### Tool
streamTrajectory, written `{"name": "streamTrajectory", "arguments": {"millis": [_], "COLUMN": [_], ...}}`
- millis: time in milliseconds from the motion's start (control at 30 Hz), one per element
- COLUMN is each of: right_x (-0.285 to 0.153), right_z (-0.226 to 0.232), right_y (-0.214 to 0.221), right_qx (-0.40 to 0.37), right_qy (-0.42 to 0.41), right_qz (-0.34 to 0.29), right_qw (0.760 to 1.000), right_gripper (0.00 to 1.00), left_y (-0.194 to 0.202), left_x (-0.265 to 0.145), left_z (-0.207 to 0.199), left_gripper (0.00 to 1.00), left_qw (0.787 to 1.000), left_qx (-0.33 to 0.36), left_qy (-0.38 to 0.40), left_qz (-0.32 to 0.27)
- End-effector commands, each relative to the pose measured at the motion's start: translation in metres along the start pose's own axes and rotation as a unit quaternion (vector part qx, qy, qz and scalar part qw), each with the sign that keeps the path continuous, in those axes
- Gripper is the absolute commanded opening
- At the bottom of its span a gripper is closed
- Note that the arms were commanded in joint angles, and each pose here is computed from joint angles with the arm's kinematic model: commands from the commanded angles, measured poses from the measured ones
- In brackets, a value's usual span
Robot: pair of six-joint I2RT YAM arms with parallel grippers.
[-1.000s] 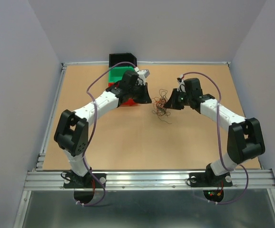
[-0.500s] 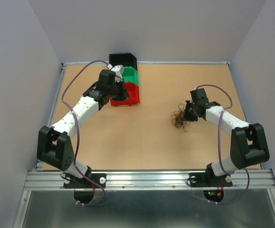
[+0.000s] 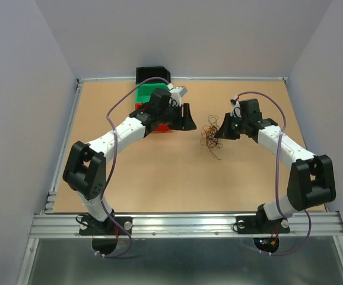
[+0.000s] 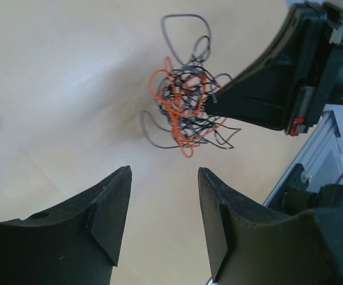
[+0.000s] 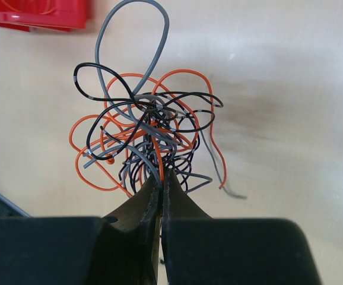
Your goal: Untangle the cables
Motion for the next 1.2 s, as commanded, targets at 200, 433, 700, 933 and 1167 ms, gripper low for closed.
{"name": "streamTrajectory", "arguments": {"millis": [200, 433, 700, 933, 1167], "right_x": [-0.014, -0.017, -0.020, -0.019, -0.021], "right_z": [0.047, 0.053, 0.055, 0.055, 0.057], "right_y": [-0.029, -0.029, -0.026, -0.023, -0.023], "right_qx": [-0.057, -0.072, -0.072, -0.067, -0.057], "right_qy": [-0.084, -0.091, -0.096, -0.100, -0.109], "right_qz": [-0.026, -0.029, -0.028, -0.023, -0.035], "right_qw": [0.994, 0.993, 0.992, 0.992, 0.992], "right_gripper": [0.00, 0.01, 0.00, 0.11, 0.75], "left_y": [-0.025, -0.017, -0.003, -0.006, -0.012], "left_x": [0.018, 0.036, 0.047, 0.045, 0.035], "left_z": [-0.058, -0.052, -0.041, -0.045, -0.048], "left_gripper": [0.68, 0.62, 0.32, 0.00, 0.00], "left_qw": [0.994, 0.995, 0.997, 0.996, 0.996], "left_qx": [0.024, 0.007, -0.001, 0.008, 0.029], "left_qy": [0.105, 0.097, 0.083, 0.088, 0.082], "left_qz": [-0.030, -0.012, 0.008, 0.005, 0.000]}}
Point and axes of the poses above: each gripper's point midway between its finger pads, its own x axis out along the fingers, its own z axis along the line the jaws close on, y = z × x, the point moved 2 cm from there along -x, back along the fingers, and after that the axes turned 10 degrees about x, right-handed, at the moved point
